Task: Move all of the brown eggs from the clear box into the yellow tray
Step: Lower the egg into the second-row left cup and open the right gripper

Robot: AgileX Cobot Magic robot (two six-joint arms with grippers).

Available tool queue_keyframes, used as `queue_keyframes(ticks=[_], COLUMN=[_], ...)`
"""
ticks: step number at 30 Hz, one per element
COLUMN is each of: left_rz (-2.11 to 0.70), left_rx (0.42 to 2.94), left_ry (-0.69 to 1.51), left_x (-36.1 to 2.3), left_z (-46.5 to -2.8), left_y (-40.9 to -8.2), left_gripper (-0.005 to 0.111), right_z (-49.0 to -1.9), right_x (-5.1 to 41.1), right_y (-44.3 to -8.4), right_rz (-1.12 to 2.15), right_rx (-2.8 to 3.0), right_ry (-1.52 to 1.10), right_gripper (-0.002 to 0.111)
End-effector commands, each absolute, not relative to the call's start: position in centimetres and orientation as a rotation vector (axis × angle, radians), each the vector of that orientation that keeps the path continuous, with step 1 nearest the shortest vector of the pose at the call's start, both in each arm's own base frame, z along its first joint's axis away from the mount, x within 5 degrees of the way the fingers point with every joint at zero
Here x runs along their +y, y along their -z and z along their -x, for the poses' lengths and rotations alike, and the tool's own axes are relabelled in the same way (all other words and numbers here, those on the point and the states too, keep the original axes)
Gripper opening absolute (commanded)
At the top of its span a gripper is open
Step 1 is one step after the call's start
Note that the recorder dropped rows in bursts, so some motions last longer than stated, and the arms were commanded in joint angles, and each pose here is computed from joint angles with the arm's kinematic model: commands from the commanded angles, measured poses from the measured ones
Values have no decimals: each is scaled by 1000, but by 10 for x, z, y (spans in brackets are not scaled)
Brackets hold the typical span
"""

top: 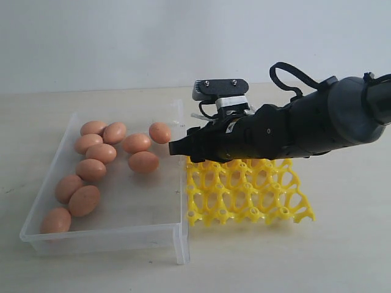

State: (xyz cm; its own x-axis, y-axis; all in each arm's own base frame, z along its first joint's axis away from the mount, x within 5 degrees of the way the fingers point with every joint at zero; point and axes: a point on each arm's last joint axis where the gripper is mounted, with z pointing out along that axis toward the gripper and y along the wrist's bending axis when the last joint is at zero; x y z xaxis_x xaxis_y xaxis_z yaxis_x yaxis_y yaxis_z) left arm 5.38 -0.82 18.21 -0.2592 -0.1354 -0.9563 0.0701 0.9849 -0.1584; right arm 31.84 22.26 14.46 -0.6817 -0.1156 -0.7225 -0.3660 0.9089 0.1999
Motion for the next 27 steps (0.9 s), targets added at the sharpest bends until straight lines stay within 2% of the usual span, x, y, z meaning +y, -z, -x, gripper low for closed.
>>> queue_keyframes(ticks=[1,10,19,23,27], left_rz=[48,48,48,48,48], left_rx=[1807,1807,1807,1807,1807], left_ry=[195,195,195,195,195], left_x=[-8,-8,-8,-8,-8], left_z=[-54,-54,-54,-54,-54], left_y=[-184,-184,-184,-184,-184], left_gripper=[0,0,0,0,0], right_z=[-321,-321,-322,-323,-323], right_x=[222,222,222,222,222], right_y=[-145,-145,-146,-147,-147], right_rz=[340,353,345,338,337], right_rx=[2303,2300,2290,2279,2276], right_ry=[-423,-418,-419,-420,-420], right_gripper=[0,2,42,51,55])
